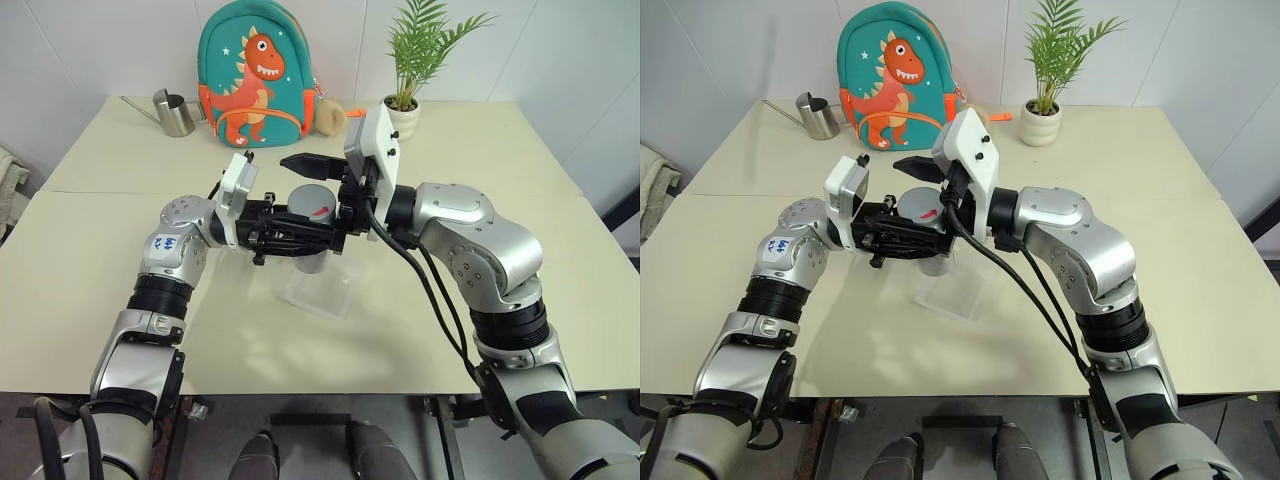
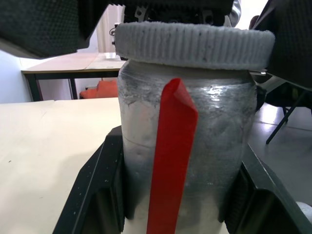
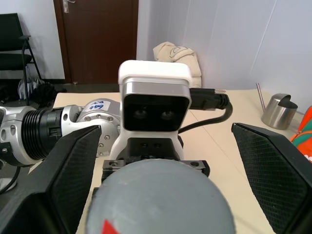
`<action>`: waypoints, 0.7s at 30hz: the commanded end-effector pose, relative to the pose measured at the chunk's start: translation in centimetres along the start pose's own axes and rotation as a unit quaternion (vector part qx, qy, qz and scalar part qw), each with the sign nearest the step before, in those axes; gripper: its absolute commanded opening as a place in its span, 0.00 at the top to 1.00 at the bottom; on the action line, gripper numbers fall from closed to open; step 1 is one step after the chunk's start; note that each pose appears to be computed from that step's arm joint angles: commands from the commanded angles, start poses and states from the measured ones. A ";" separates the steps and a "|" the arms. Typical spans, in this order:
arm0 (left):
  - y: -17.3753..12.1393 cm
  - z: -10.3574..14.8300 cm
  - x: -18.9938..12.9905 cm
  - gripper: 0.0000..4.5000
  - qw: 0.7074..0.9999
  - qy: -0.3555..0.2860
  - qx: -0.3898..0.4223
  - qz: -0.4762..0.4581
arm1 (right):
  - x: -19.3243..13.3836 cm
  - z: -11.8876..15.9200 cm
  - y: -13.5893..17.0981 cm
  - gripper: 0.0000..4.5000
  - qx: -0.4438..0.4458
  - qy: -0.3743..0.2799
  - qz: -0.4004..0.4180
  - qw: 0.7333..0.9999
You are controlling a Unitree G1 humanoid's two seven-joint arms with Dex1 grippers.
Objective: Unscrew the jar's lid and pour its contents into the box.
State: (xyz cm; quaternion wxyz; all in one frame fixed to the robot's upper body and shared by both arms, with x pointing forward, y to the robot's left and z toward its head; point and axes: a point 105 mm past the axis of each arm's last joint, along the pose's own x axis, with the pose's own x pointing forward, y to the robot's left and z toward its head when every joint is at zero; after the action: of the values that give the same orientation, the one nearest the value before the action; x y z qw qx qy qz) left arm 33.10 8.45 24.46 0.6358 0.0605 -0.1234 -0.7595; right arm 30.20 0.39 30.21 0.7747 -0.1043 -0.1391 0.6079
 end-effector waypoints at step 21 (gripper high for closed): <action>-1.5 1.0 -1.3 0.56 0.999 -0.001 -0.019 -0.036 | -4.0 1.4 -1.0 0.00 -0.025 0.036 -0.053 0.998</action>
State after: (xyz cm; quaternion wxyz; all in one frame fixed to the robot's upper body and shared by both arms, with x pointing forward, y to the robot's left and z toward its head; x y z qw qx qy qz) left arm 32.99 9.44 24.35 0.6458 0.0375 -0.0901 -0.7572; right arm 29.77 -2.39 30.09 0.7931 -0.1355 -0.1058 0.5844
